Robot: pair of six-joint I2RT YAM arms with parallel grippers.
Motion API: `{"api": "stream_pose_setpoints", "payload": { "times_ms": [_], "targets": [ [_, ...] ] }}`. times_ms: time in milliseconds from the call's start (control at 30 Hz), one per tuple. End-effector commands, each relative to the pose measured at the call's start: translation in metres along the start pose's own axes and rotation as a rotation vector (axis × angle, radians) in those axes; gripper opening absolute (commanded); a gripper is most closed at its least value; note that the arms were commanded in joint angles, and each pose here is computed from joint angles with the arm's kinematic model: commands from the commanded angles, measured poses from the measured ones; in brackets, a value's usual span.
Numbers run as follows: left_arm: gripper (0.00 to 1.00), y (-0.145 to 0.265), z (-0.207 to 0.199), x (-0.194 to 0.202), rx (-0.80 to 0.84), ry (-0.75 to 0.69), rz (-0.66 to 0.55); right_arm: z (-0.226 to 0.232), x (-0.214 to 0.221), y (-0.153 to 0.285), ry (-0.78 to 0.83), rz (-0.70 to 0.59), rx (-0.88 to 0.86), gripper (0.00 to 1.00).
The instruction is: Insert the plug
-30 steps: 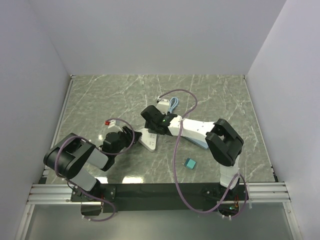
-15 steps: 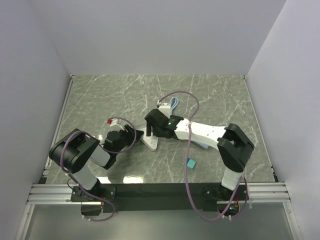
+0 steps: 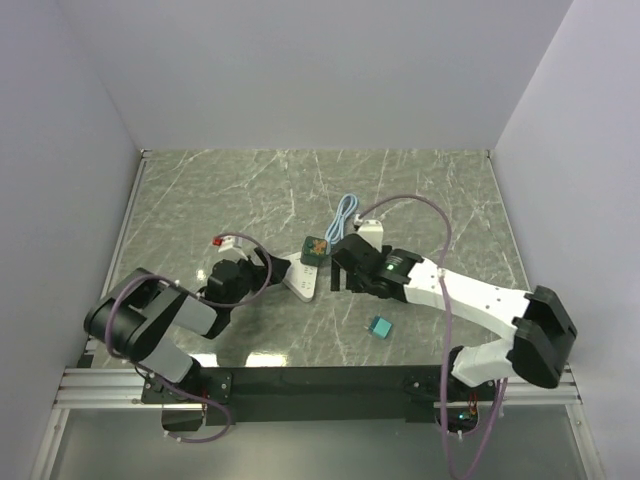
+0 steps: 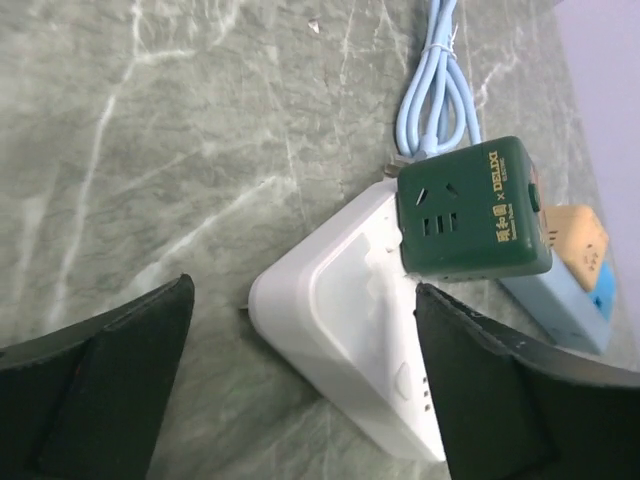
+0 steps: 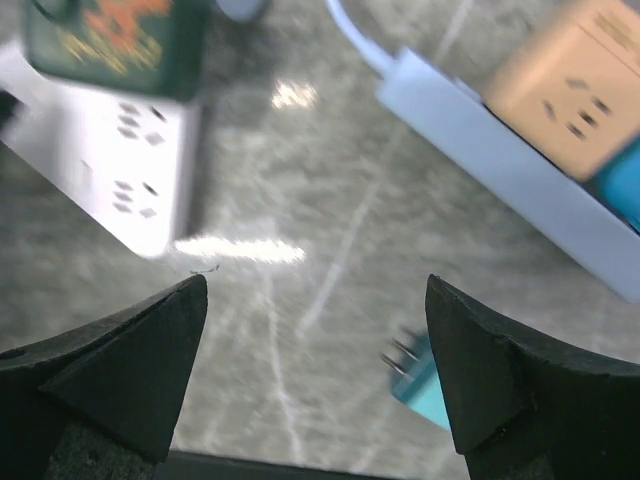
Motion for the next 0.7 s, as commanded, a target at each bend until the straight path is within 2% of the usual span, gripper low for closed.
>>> {"api": "stream_pose_setpoints", "payload": {
  "times_ms": [0,233,367,667],
  "targets": [
    [0.99,0.009,0.007,-0.004,-0.067,-0.06,-0.013,-0.021,0.012,0.022,0.038,0.028,-0.013,0.96],
    [0.99,0.029,-0.001,-0.015,-0.039,-0.084,-0.069,-0.048,0.041,0.041,0.097,0.092,-0.077,0.97],
    [0.99,0.039,-0.008,-0.02,-0.002,-0.088,-0.095,-0.056,0.066,0.029,0.121,0.166,-0.066,0.97],
    [0.99,0.056,-0.01,-0.026,0.002,-0.095,-0.137,-0.06,0.09,0.009,0.158,0.247,-0.075,0.98]
  ]
}}
Point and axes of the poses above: each gripper's point midway between its finger pads, its own y axis back along the fingers, its own z axis along the line the jaws close on, x = y × z, the point moved 9 cm from there along y, back along the fingers, and after that the axes turned 7 degrees about y, right-handed, at the moved point
